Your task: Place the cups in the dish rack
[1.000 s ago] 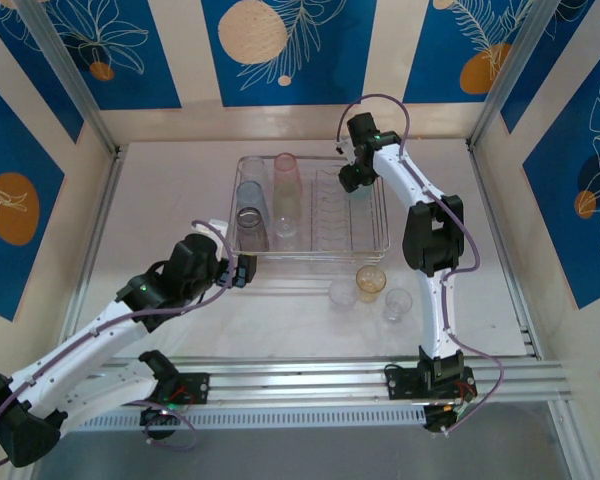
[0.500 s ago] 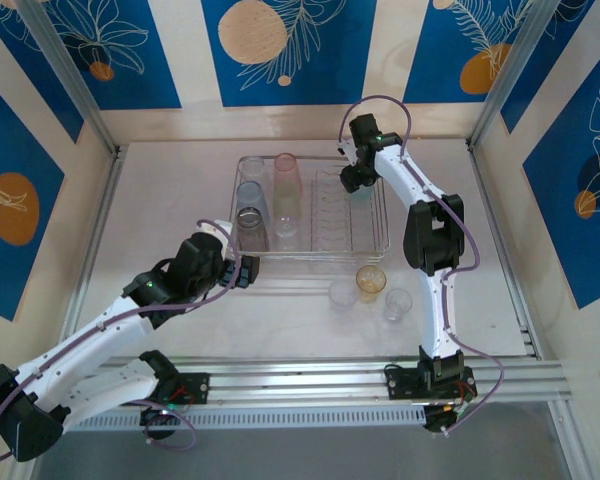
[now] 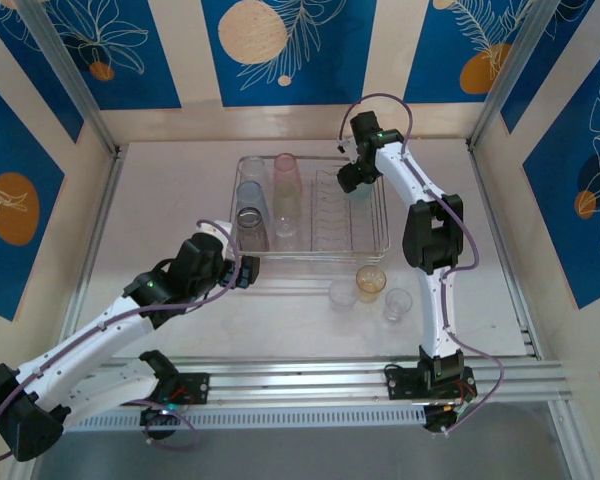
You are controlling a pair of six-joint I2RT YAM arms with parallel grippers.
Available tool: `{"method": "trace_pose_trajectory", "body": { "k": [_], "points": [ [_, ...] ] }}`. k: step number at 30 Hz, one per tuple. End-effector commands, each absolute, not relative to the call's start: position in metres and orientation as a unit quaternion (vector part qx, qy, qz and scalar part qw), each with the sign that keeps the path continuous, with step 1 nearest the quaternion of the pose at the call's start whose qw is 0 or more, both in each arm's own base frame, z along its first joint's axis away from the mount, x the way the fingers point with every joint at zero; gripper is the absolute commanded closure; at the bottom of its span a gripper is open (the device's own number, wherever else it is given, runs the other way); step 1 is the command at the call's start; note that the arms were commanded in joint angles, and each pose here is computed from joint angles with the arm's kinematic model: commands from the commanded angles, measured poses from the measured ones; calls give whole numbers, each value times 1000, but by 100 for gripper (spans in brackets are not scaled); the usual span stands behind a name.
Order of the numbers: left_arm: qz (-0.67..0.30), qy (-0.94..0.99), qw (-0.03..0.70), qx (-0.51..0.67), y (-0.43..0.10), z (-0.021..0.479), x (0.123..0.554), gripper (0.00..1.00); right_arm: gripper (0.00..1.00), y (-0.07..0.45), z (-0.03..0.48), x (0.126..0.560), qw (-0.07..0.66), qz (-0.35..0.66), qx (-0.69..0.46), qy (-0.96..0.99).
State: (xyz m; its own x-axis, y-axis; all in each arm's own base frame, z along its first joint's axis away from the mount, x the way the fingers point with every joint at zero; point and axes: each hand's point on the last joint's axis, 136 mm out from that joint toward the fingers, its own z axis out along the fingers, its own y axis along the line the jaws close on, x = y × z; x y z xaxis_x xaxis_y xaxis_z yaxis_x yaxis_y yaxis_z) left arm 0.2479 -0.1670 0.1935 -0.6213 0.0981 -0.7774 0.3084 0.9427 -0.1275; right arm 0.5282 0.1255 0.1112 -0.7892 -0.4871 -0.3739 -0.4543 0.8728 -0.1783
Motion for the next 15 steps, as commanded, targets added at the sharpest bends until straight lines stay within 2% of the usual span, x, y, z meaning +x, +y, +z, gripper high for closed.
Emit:
{"method": "trace_pose_trajectory", "body": {
  "k": [1,5,9,15],
  "points": [
    [-128,895,412,110,-168,188,248,0,20,135,110,528,203,-6,-229,952],
    [-129,896,410,109,-168,186,248,0,15,137,108,527,191,-6,-232,954],
    [-131,897,408,109,-169,186,248,0,15,139,111,527,191,-8,-228,955],
    [-130,896,409,113,-170,188,249,0,15,139,153,523,223,-13,-205,953]
  ]
}}
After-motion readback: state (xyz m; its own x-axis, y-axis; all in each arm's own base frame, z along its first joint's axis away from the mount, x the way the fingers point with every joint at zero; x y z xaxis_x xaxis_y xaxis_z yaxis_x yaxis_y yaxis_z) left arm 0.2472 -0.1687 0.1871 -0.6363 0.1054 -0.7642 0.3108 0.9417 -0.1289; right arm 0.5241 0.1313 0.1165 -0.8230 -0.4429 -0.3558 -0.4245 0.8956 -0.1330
